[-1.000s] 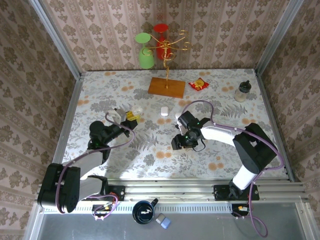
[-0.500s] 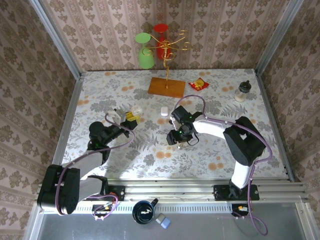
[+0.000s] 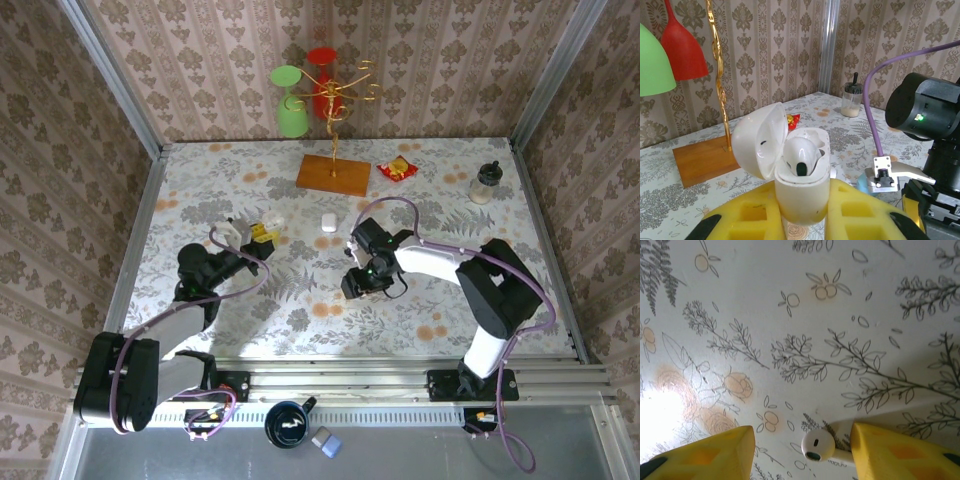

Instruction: Insert wireless bluetooth earbuds into charging case

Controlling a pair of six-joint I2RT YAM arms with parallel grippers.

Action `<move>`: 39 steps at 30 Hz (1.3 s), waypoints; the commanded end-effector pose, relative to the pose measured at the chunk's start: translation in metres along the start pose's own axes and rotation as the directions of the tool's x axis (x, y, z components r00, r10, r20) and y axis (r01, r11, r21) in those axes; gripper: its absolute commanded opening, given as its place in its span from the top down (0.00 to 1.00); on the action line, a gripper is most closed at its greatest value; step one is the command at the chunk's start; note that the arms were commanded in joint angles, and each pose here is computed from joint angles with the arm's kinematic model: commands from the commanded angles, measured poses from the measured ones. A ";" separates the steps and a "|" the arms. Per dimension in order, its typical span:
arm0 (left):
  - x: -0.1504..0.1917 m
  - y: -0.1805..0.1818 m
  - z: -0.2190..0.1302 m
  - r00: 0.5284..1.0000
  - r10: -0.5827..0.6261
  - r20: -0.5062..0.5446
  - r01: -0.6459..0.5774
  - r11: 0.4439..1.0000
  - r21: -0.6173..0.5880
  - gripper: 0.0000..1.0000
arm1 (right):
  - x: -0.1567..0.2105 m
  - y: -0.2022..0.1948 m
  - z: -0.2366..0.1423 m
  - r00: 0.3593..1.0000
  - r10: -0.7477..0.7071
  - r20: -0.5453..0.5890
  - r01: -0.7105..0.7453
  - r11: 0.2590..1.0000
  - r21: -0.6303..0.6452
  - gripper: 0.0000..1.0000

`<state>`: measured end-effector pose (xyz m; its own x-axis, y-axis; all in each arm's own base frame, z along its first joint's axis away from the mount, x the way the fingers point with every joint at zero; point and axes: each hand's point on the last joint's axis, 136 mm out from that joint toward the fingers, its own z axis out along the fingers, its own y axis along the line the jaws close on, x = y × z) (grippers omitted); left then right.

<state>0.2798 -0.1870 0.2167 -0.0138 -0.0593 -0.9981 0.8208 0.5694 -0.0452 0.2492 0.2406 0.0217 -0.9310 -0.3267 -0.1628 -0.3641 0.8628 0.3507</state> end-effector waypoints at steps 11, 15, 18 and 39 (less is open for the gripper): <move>0.003 -0.001 -0.001 1.000 0.025 -0.008 -0.025 1.000 -0.001 0.97 | 0.025 0.006 -0.021 0.996 0.062 -0.062 -0.063 0.998 -0.011 0.43; 0.005 -0.001 -0.002 0.999 0.041 -0.017 -0.041 0.999 -0.001 0.97 | 0.019 0.002 -0.034 0.997 -0.010 -0.079 0.017 0.996 0.083 0.42; 0.008 0.002 -0.006 0.998 0.050 -0.025 -0.050 0.999 -0.019 0.97 | 0.019 -0.005 -0.039 0.987 -0.074 -0.145 0.100 0.978 0.184 0.42; 0.024 0.013 -0.018 0.995 0.044 -0.086 -0.048 0.997 -0.055 0.96 | -0.002 0.000 -0.020 0.877 -0.145 -0.457 0.303 0.907 0.293 0.57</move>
<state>0.2833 -0.1663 0.1899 -0.0489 0.0142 -0.9987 0.7784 0.6271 -0.0292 0.2549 0.2368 0.0382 -0.7988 -0.5761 0.1735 -0.5830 0.8124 0.0134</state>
